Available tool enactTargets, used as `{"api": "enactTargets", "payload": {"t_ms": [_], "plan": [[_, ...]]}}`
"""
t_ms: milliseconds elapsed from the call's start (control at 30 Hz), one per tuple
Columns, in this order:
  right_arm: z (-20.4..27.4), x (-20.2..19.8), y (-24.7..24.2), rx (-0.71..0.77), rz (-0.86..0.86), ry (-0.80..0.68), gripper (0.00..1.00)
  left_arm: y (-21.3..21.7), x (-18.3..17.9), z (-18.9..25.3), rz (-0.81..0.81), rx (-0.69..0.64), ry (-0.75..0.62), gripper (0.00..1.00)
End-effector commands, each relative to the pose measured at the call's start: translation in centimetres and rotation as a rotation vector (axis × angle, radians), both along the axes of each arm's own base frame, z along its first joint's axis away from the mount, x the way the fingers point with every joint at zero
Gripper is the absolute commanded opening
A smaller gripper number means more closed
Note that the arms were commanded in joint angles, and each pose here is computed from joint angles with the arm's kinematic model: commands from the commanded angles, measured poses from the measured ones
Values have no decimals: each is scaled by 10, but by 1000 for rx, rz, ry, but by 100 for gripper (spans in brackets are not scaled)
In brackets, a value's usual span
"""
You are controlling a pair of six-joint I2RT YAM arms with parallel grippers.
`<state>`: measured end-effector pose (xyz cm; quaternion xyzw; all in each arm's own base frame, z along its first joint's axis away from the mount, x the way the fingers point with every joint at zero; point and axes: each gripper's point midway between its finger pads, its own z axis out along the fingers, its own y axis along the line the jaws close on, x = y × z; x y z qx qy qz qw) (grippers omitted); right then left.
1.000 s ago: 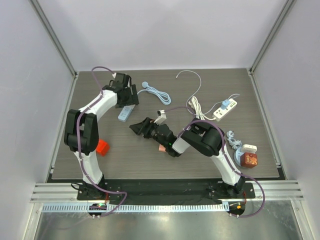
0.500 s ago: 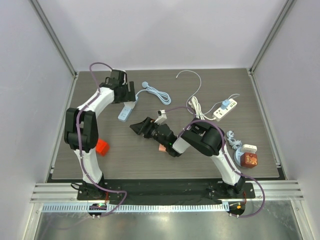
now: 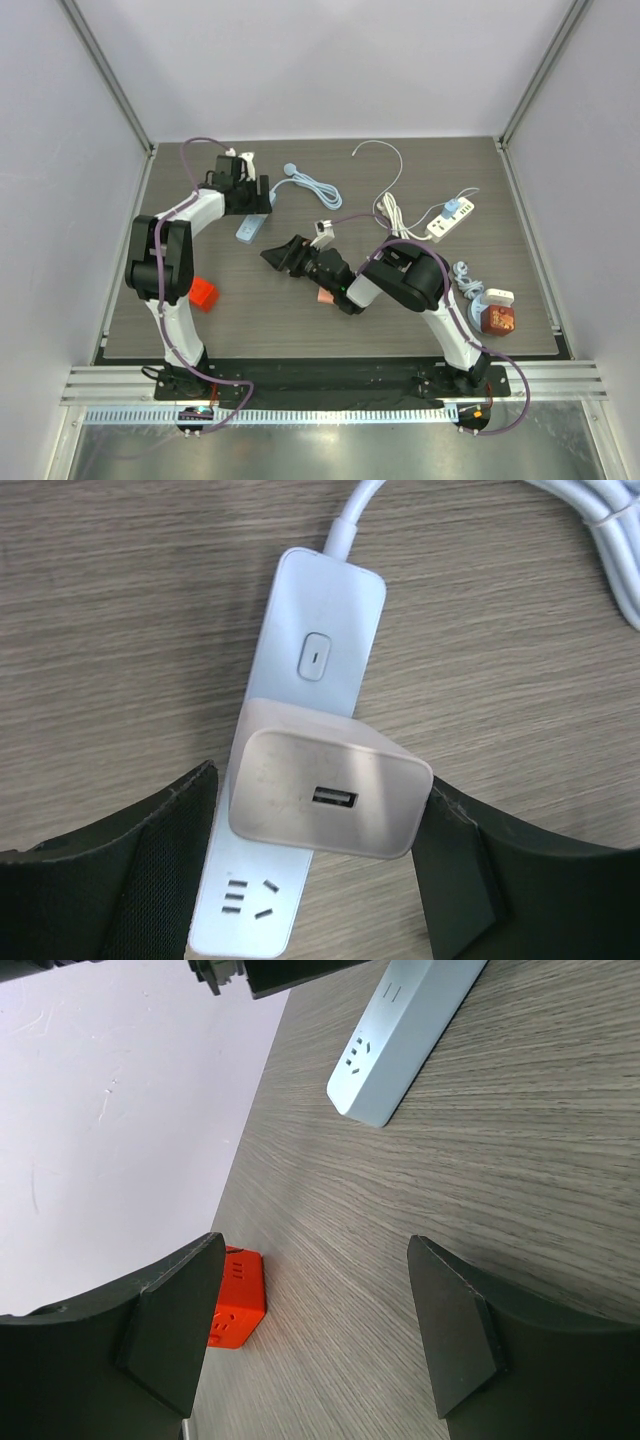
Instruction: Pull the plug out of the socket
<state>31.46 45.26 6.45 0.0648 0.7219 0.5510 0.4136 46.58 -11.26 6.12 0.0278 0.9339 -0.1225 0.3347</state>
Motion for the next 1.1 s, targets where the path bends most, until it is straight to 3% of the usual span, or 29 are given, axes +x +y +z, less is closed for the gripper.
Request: {"api": "enactTargets", "payload": {"t_ms": [0,233,433,500,533,600,633,767,1067], "plan": [[-37,-4,-7,-106,5,46,80,-10,20,39,-48,-74,-168,74],[-38,-4,-4,-110,13,46,80,-5,29,44,-15,-63,-207,75],[-38,-4,-2,-109,23,49,80,-11,29,47,-19,-96,-196,68],[-42,-3,-3,-125,18,59,80,-11,29,52,-15,-87,-204,57],[-42,-3,-3,-124,14,61,80,-11,28,52,-10,-80,-202,57],[-46,-1,-2,-139,10,74,80,-11,26,52,-2,-57,-189,40],[-48,1,-2,-150,6,77,81,-8,24,49,10,-35,-163,27],[-51,14,9,-211,-9,101,83,-17,17,52,3,1,-133,0],[-38,28,33,-133,-18,310,83,-16,7,98,58,-34,-181,0]]}}
